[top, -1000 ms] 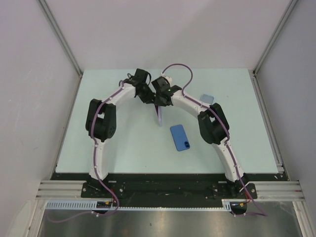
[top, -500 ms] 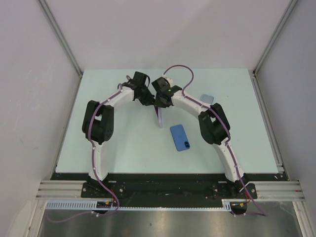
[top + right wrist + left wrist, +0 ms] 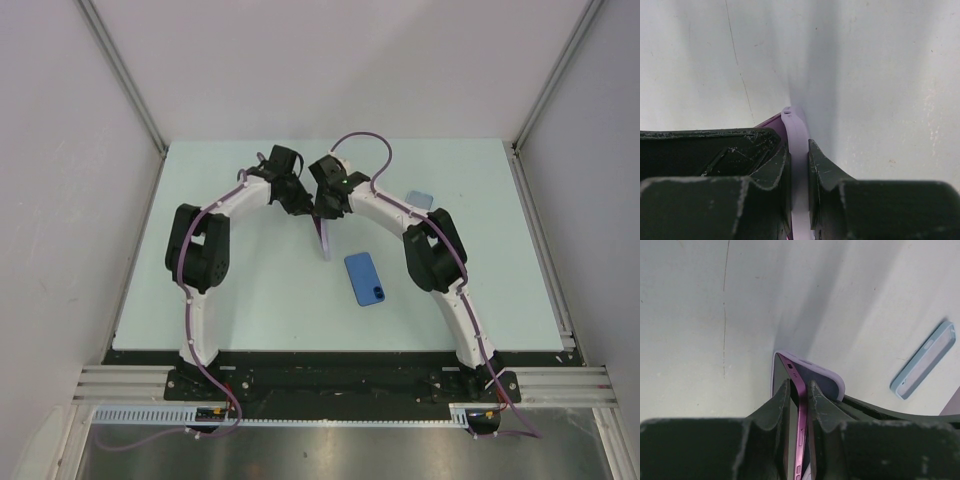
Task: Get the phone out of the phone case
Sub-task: Remove the phone case from the phone.
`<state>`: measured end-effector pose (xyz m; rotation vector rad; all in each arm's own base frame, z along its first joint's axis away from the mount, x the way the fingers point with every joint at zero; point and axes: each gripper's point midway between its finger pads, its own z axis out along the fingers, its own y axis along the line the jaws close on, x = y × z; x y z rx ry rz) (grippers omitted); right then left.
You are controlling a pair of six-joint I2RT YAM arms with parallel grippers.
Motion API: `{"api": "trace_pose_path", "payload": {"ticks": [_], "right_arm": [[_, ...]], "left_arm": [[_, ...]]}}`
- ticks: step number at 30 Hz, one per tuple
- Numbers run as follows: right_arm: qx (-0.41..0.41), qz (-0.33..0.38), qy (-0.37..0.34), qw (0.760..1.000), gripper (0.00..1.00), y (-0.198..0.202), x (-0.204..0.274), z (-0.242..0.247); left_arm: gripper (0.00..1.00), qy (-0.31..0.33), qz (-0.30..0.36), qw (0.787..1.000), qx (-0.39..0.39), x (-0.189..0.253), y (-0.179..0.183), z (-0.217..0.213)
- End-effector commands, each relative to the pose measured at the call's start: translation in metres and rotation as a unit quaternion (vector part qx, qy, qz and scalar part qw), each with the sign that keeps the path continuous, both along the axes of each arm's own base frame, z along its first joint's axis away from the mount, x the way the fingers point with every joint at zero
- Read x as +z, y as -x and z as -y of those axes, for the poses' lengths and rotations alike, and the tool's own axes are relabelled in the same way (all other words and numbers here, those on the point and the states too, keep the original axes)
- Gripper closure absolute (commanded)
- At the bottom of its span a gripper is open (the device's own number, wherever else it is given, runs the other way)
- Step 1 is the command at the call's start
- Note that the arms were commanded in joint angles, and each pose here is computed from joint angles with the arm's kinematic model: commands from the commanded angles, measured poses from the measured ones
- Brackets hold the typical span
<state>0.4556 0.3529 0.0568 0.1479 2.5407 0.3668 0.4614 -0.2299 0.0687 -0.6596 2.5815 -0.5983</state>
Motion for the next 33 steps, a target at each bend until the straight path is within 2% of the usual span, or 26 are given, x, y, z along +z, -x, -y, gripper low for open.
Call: {"api": "trace_pose_path", "payload": {"ticks": [1, 3, 4, 5, 8, 14, 19, 26, 29, 33], "right_arm": [[-0.081, -0.024, 0.123, 0.989, 1.0, -0.021, -0.02, 0.104], [-0.066, -0.017, 0.12, 0.99, 1.0, -0.021, -0.019, 0.095], [-0.06, -0.016, 0.116, 0.991, 1.0, -0.02, -0.021, 0.091], [-0.055, -0.014, 0.115, 0.992, 1.0, -0.019, -0.022, 0.087], [-0.053, -0.007, 0.114, 0.992, 1.0, -0.018, -0.026, 0.084], [-0.069, -0.007, 0.099, 0.993, 1.0, -0.021, -0.029, 0.086], [-0.077, 0.002, 0.09, 0.993, 1.0, -0.028, -0.021, 0.084], [-0.085, 0.003, 0.084, 0.993, 1.0, -0.03, -0.018, 0.084], [-0.084, 0.003, 0.077, 0.993, 1.0, -0.03, -0.017, 0.081], [-0.086, 0.004, 0.078, 0.993, 1.0, -0.031, -0.016, 0.084]], "left_arm": [[0.99, -0.084, -0.086, 0.992, -0.031, -0.003, 0.042, -0.053], [0.93, -0.089, -0.085, 0.991, -0.044, 0.003, 0.033, -0.05], [0.9, -0.105, -0.108, 0.987, -0.061, -0.01, 0.038, -0.052], [0.86, -0.113, -0.096, 0.987, -0.065, -0.001, 0.029, -0.051], [0.82, -0.171, -0.116, 0.975, -0.076, -0.005, 0.032, -0.062], [0.83, -0.244, -0.142, 0.956, -0.085, -0.012, 0.046, -0.074], [0.78, -0.269, -0.157, 0.945, -0.098, -0.014, 0.055, -0.076], [0.87, -0.303, -0.177, 0.929, -0.116, -0.025, 0.059, -0.077], [0.99, -0.311, -0.18, 0.926, -0.116, -0.029, 0.061, -0.077], [1.0, -0.328, -0.186, 0.919, -0.114, -0.032, 0.065, -0.086]]}}
